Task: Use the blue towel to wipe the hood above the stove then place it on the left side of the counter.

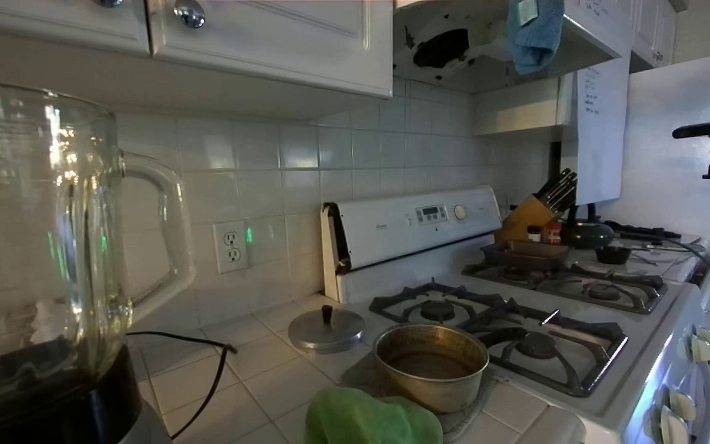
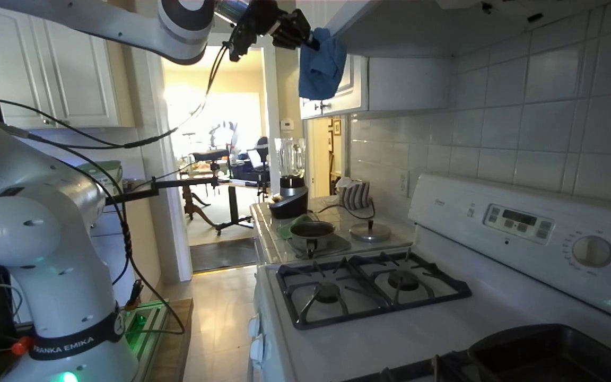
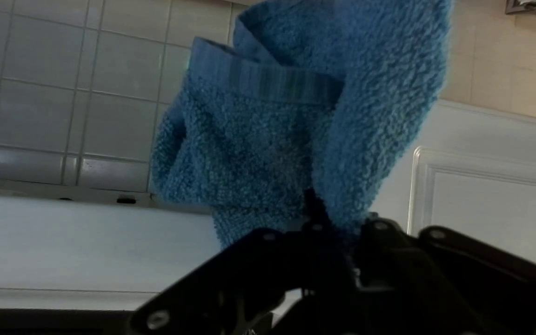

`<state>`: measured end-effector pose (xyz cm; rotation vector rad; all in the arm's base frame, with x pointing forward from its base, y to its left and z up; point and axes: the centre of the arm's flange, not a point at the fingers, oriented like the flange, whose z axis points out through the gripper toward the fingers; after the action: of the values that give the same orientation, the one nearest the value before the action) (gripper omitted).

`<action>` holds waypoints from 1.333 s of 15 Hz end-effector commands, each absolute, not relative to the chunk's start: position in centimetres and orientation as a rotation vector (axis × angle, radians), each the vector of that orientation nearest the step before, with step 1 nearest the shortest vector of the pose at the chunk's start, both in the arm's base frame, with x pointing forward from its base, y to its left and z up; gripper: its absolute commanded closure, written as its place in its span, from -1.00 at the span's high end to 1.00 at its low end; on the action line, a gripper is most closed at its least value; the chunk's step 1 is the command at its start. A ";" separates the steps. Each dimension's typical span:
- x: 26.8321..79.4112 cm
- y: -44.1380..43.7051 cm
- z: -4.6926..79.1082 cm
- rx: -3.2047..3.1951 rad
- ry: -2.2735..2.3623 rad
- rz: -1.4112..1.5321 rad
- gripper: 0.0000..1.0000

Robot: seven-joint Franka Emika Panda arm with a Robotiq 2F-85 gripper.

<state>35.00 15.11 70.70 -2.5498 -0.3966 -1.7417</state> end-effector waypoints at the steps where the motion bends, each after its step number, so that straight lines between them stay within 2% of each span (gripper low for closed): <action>1: 35.6 14.3 72.0 -2.484 -0.359 -1.850 -0.94; 14: 34.7 11.3 74.1 -2.451 0.113 -2.060 -0.94; 20: 36.0 8.4 75.4 -2.465 0.307 -2.145 -0.94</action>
<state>34.46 9.90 74.01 -2.4829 0.1833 -2.0732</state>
